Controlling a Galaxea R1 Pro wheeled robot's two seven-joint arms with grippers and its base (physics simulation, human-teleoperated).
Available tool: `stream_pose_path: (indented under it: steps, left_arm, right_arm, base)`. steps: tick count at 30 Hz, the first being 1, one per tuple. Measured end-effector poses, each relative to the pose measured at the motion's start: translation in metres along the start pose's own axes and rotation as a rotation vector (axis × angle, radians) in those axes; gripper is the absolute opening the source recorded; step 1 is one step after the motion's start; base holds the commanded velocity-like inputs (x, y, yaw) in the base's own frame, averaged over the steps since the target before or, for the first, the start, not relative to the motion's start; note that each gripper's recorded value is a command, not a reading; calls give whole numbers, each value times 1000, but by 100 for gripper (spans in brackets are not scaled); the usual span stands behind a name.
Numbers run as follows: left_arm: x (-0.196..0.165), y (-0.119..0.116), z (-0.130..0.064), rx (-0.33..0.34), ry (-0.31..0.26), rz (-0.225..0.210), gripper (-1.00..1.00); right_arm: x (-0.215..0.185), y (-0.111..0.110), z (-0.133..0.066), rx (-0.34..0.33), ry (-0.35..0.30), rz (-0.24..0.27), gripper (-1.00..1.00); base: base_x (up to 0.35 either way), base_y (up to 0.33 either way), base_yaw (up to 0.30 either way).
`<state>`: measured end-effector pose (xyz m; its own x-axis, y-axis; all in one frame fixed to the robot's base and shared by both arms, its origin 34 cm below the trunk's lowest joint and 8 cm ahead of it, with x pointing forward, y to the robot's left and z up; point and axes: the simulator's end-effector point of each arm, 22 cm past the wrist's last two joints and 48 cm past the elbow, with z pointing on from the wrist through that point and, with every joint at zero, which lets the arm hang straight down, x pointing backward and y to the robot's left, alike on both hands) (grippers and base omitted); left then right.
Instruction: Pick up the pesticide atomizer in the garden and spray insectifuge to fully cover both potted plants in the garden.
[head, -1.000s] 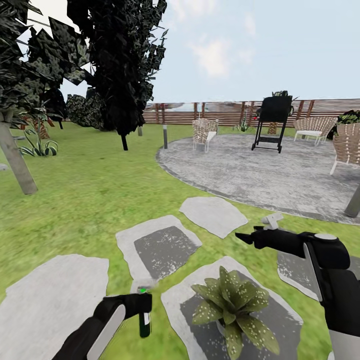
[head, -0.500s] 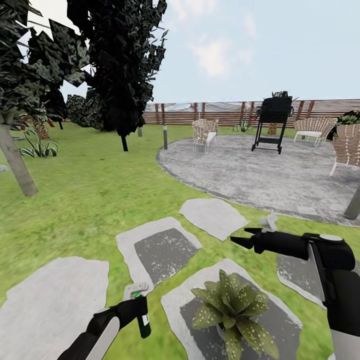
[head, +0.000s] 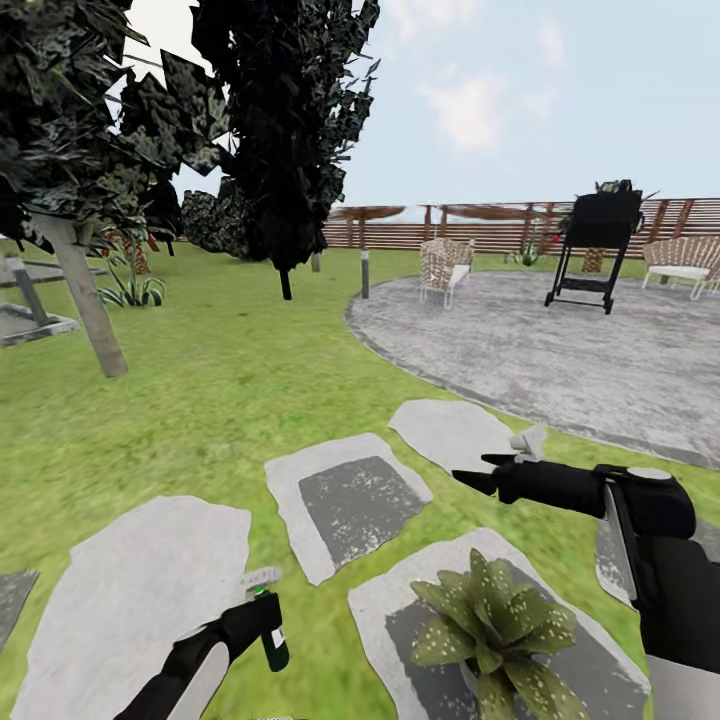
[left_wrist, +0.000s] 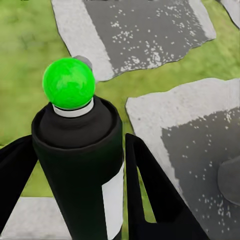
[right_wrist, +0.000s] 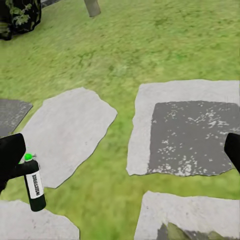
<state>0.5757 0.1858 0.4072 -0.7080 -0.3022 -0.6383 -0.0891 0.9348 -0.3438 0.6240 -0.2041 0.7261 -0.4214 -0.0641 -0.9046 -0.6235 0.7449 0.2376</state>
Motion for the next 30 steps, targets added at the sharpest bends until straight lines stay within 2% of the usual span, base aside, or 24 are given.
stream_pose_path:
  steps: [1, 5, 8, 15, 23, 30]
  left_arm:
    - [0, 0, 0, 0, 0, -2, -100]
    - [-2, -2, -1, 7, -4, -4, -100]
    - [-9, -5, -4, 10, -6, -9, -100]
    - [-30, -5, -13, -1, -25, -50, -100]
    - [-33, -2, -16, -10, -25, -52, -100]
    - [-35, -3, -17, -11, -31, -51, -100]
  right_arm:
    - [-1, -6, 8, 51, -11, 14, 100]
    - [-1, -8, 10, 69, -15, 20, 100]
    - [-7, -7, 10, 72, -15, 20, 100]
    - [-23, -6, 7, 72, -15, 20, 100]
    - [-27, -5, 5, 72, -16, 21, 100]
    - [-31, -3, 2, 73, -23, 16, 100]
  base:
    - [0, 0, 295]
    - [0, 0, 295]
    - [0, 0, 294]
    - [0, 0, 294]
    - [0, 0, 264]
    - [0, 0, 163]
